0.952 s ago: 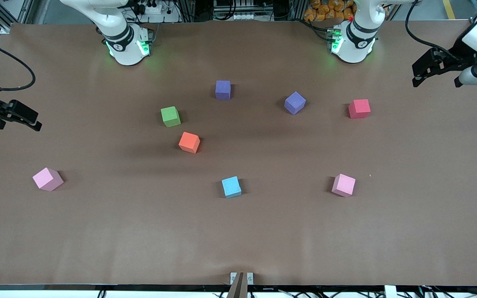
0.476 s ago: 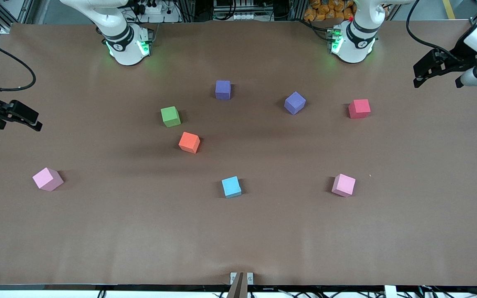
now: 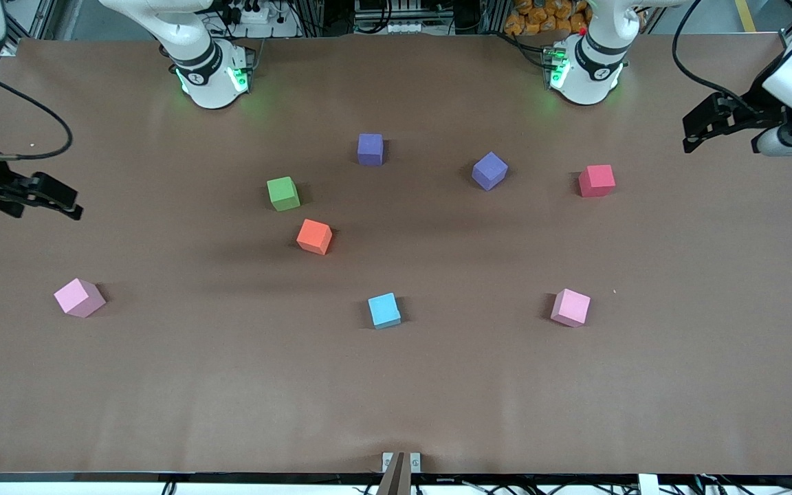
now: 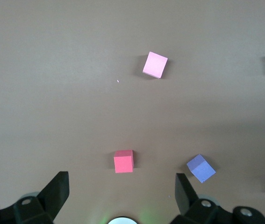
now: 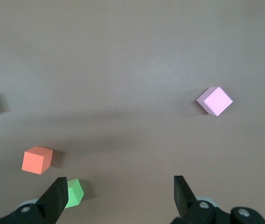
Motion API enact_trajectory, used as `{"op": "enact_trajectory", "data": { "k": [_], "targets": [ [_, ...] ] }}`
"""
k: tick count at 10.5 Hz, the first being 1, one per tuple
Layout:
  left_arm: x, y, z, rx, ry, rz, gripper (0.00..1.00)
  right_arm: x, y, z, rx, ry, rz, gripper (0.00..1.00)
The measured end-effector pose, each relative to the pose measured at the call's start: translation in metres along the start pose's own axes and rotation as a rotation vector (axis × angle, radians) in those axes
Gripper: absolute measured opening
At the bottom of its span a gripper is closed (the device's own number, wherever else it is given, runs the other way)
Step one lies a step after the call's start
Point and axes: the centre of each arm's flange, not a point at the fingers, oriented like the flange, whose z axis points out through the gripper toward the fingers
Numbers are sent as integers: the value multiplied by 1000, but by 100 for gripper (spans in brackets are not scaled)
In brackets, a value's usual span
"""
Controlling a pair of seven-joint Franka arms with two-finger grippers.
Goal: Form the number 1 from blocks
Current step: 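Reach the right gripper to the green cube while the left gripper reaches the pink cube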
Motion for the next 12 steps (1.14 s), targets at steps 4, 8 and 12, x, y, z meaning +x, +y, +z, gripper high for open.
{"op": "enact_trajectory", "data": {
  "k": [4, 8, 12],
  "targets": [
    [2, 89, 59, -10, -89, 3, 100, -16, -73, 77, 27, -128, 43, 100],
    [-11, 206, 125, -17, -138, -17, 100, -56, -115, 184, 21, -245, 12, 100],
    [-72, 327, 219, -23, -145, 9, 100, -109, -142, 275, 8, -283, -195, 100]
  ]
}}
